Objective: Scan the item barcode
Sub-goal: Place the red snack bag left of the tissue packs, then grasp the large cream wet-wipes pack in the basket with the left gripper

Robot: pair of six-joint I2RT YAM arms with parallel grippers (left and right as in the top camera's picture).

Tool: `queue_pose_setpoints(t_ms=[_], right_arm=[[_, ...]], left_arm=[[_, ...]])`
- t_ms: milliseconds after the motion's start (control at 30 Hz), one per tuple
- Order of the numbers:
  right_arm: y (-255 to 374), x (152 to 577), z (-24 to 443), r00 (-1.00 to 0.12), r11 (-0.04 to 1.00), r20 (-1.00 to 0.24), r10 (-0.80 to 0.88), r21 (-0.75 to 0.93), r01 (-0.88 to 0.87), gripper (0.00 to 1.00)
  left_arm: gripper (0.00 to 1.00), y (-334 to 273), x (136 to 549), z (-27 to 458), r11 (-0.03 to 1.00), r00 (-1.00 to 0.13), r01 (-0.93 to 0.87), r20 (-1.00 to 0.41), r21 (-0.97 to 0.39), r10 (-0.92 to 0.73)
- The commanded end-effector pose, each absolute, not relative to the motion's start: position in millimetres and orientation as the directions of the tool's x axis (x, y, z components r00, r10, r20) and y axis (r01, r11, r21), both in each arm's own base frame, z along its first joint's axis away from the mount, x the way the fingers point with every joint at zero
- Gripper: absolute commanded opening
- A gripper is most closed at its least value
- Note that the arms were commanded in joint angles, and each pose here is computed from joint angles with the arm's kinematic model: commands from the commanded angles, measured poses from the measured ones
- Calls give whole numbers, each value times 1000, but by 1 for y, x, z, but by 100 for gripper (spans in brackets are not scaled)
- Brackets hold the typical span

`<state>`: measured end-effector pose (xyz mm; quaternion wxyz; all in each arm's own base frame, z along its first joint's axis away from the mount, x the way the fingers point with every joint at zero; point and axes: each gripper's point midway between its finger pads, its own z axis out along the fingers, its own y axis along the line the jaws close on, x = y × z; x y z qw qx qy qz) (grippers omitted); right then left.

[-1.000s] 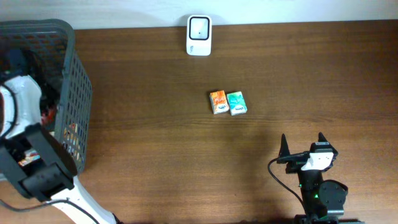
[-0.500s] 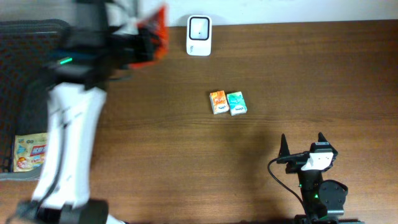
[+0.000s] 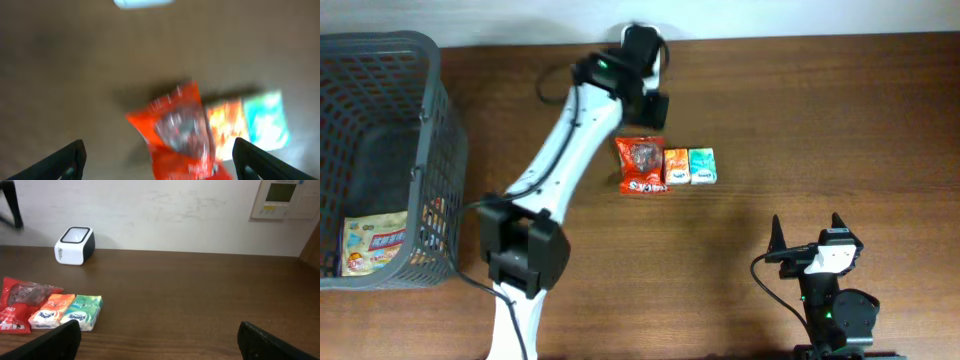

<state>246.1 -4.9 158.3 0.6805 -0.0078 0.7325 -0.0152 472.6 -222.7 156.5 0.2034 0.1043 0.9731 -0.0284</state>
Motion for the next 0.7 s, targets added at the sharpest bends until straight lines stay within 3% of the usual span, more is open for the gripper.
queue_pose_setpoints(t_ms=[0,67,100,200,233,300,433,533,633,667], right_arm=[[-5,246,156,-77,999,-996,-38,-38,5,99],[-5,246,156,-77,999,-996,-38,-38,5,99],[-5,246,156,-77,999,-996,-38,-38,5,99],[-5,246,156,-77,999,-996,-38,-38,5,99],[-5,246,156,-77,999,-996,-38,-38,5,99],[-5,246,156,-77,999,-996,-38,-38,5,99],[-5,246,156,-77,999,-996,-38,-38,5,99],[-5,246,156,-77,999,-996,-38,-38,5,99],[-5,246,156,-77,999,-996,-38,-38,5,99],[-5,246,156,-77,999,-996,-38,-38,5,99]], left_arm=[[93,-134,497,318,998,-734,-1,-678,63,42],[94,-69,481,371,988,-666,-141,-744,58,-52],[95,-4,464,396,944,-590,-328,-772,-37,-236],[96,133,425,403,747,-426,-656,-765,-106,-483],[97,184,409,389,662,-404,-745,-738,-79,-541],[100,221,397,356,590,-421,-806,-662,-40,-620],[99,269,351,241,288,-297,-954,-382,81,-875],[99,253,340,150,282,-303,-948,-155,147,-940],[99,239,328,76,288,-302,-940,-52,184,-952],[99,238,315,60,222,-239,-948,-51,227,-970]])
